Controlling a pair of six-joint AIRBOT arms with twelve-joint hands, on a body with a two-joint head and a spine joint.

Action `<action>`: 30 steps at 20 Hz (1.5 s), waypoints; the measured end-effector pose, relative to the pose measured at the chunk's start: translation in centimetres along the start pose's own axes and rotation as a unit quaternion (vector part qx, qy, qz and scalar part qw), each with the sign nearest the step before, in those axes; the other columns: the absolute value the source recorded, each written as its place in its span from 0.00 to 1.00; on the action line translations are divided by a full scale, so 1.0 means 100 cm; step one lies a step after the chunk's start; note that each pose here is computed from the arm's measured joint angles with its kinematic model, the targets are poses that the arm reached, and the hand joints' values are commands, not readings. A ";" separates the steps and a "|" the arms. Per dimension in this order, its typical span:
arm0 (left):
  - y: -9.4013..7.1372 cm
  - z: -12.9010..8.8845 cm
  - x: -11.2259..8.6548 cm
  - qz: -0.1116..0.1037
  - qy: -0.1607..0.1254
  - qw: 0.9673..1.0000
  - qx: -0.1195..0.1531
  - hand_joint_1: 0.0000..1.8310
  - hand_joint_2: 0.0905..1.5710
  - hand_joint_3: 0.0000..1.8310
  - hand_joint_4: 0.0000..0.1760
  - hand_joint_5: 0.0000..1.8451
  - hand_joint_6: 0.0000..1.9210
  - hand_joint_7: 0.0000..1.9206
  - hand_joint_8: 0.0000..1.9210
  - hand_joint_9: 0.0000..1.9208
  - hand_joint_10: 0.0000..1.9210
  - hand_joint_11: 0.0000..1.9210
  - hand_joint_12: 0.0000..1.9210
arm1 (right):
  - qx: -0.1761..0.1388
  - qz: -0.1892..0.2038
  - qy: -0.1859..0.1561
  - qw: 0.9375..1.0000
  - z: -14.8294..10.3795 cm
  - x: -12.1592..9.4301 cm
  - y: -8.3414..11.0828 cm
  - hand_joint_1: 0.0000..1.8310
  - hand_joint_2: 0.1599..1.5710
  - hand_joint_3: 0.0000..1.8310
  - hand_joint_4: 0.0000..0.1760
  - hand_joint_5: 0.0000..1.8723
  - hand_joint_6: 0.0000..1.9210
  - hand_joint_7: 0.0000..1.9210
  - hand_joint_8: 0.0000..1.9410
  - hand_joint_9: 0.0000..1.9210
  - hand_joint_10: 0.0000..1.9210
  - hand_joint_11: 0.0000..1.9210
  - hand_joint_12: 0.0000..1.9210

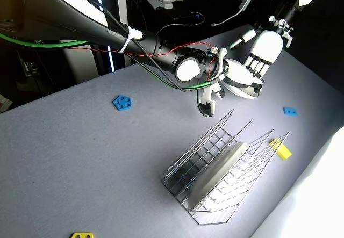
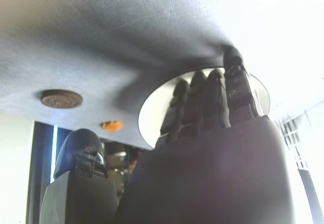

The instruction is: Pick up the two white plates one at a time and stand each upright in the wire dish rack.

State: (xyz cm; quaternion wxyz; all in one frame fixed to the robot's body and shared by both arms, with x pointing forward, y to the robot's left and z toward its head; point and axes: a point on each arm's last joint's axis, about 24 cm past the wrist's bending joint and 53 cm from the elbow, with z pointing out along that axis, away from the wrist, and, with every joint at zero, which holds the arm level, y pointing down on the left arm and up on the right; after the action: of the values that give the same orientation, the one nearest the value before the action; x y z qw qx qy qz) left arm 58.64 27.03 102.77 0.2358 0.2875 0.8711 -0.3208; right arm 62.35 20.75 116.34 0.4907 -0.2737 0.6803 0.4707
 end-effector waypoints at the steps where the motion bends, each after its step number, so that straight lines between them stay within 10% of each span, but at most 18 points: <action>1: 0.000 0.000 0.000 0.000 0.000 1.000 0.000 0.00 0.69 0.00 0.00 0.04 0.01 0.03 0.01 0.01 0.00 0.01 0.00 | 0.001 0.005 -0.001 1.000 0.000 0.000 0.000 0.77 0.58 0.00 0.00 0.34 0.03 0.34 0.02 0.33 0.05 0.12 0.65; 4: 0.000 0.000 0.000 -0.001 0.000 1.000 0.000 0.00 0.69 0.00 0.00 0.04 0.01 0.03 0.01 0.01 0.00 0.01 0.00 | 0.003 0.025 -0.004 1.000 0.001 -0.001 0.000 0.77 0.60 0.00 0.00 0.45 0.03 0.46 0.02 0.46 0.05 0.26 0.61; 5: 0.000 0.000 0.000 -0.002 0.000 1.000 0.001 0.00 0.69 0.00 0.00 0.03 0.00 0.03 0.00 0.00 0.00 0.00 0.00 | -0.001 0.026 -0.007 1.000 0.003 -0.003 0.003 0.80 0.65 0.00 0.00 0.48 0.53 0.57 0.28 0.54 0.45 0.44 0.73; 9: -0.001 0.000 0.002 -0.003 0.003 1.000 0.003 0.00 0.69 0.00 0.00 0.03 0.00 0.02 0.00 0.00 0.00 0.00 0.00 | -0.016 0.020 -0.024 0.999 0.005 -0.017 0.014 0.71 0.62 0.00 0.00 0.57 0.34 0.66 0.37 0.69 0.48 0.56 0.74; 10: -0.001 0.000 0.003 -0.004 0.005 1.000 0.004 0.00 0.69 0.00 0.00 0.02 0.00 0.02 0.00 0.00 0.00 0.00 0.00 | -0.018 0.020 -0.025 0.999 0.006 -0.017 0.017 0.67 0.62 0.00 0.00 0.61 0.34 0.71 0.64 0.75 0.89 0.69 0.95; 12: -0.001 0.000 0.004 -0.005 0.004 1.000 0.004 0.00 0.69 0.00 0.00 0.03 0.00 0.02 0.00 0.00 0.00 0.00 0.00 | -0.019 0.017 -0.026 0.999 0.006 -0.019 0.018 0.66 0.62 0.00 0.00 0.61 0.37 0.76 0.92 0.86 1.00 0.87 1.00; 17: -0.006 0.002 -0.008 -0.003 -0.011 1.000 0.012 0.00 0.69 0.00 0.00 0.03 0.00 0.02 0.00 0.00 0.00 0.00 0.00 | -0.017 0.021 -0.015 1.000 0.000 -0.021 0.021 0.70 0.65 0.00 0.00 0.55 0.34 0.59 0.54 0.66 0.75 0.58 0.92; 19: -0.013 0.002 -0.024 -0.002 -0.032 0.999 0.023 0.00 0.69 0.00 0.00 0.03 0.00 0.02 0.00 0.00 0.00 0.00 0.00 | -0.016 0.033 -0.011 0.999 -0.006 -0.027 0.025 0.66 0.63 0.00 0.00 0.60 0.39 0.69 0.74 0.76 0.99 0.78 1.00; 21: -0.018 0.000 -0.040 0.003 -0.049 0.998 0.029 0.00 0.69 0.00 0.00 0.03 0.00 0.02 0.00 0.00 0.00 0.00 0.00 | -0.020 0.033 -0.015 0.999 -0.013 -0.037 0.030 0.69 0.65 0.00 0.00 0.55 0.45 0.57 0.55 0.67 0.84 0.62 0.98; 23: -0.030 -0.005 -0.060 0.003 -0.074 0.996 0.045 0.00 0.69 0.00 0.00 0.03 0.00 0.02 0.00 0.00 0.00 0.00 0.00 | -0.022 0.038 -0.024 0.999 -0.018 -0.052 0.033 0.70 0.63 0.00 0.00 0.56 0.39 0.63 0.41 0.64 0.51 0.52 0.74; 25: -0.038 -0.017 -0.077 0.003 -0.099 0.994 0.055 0.00 0.69 0.00 0.00 0.03 0.00 0.02 0.00 0.00 0.00 0.00 0.00 | -0.026 0.050 -0.032 0.998 -0.022 -0.062 0.039 0.70 0.66 0.00 0.00 0.55 0.35 0.57 0.56 0.68 0.70 0.59 0.85; 30: -0.045 -0.046 -0.104 0.006 -0.146 0.988 0.056 0.00 0.70 0.00 0.00 0.03 0.00 0.03 0.01 0.01 0.00 0.00 0.00 | -0.027 0.063 -0.033 0.997 -0.035 -0.079 0.046 0.75 0.63 0.00 0.00 0.55 0.34 0.60 0.41 0.60 0.58 0.51 0.78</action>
State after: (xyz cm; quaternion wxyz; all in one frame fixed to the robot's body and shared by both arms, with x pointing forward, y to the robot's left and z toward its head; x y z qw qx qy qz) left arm 62.18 23.77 114.05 0.3460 0.2555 0.8063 -0.4061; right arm 59.98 18.77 125.61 0.4747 -0.2275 0.6663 0.5281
